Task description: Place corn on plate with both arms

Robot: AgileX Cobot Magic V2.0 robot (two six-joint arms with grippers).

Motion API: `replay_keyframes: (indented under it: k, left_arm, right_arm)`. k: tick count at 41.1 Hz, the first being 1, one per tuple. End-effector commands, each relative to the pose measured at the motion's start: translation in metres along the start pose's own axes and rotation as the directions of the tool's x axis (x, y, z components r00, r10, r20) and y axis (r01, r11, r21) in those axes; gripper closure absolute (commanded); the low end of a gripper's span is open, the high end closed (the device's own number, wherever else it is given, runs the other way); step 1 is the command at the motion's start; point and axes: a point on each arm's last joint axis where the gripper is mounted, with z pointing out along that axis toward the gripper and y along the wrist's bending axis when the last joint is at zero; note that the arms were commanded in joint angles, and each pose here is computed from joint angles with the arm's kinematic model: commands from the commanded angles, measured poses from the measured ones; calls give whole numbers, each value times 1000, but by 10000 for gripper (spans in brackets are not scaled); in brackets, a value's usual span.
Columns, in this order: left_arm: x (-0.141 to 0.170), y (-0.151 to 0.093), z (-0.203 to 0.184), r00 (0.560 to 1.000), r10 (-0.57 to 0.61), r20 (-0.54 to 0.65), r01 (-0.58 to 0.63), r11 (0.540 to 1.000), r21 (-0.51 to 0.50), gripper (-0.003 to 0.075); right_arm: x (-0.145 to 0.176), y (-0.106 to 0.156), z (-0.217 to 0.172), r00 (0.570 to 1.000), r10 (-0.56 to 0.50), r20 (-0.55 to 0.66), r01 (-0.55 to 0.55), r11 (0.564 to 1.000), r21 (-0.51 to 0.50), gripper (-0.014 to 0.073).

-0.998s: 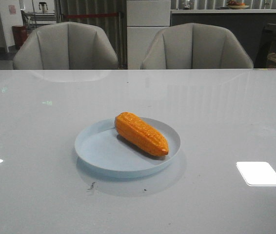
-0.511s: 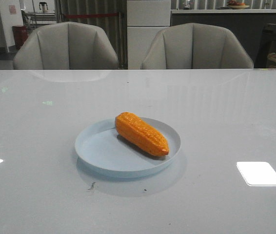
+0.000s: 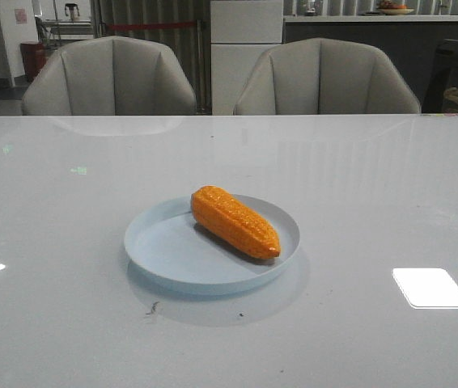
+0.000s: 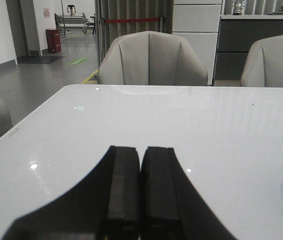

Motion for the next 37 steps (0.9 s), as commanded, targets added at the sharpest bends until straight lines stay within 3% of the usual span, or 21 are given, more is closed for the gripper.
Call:
replay_keyframes:
  k: [1, 37]
  left_arm:
    - [4, 1, 0, 998, -19, 60, 20, 1000, -10, 631]
    - [4, 1, 0, 998, -19, 60, 20, 1000, -10, 631]
  right_arm:
    - [-16, 0, -4, 992, -4, 128, 3, 1000, 7, 531]
    - [-15, 0, -3, 993, -4, 116, 3, 1000, 6, 531]
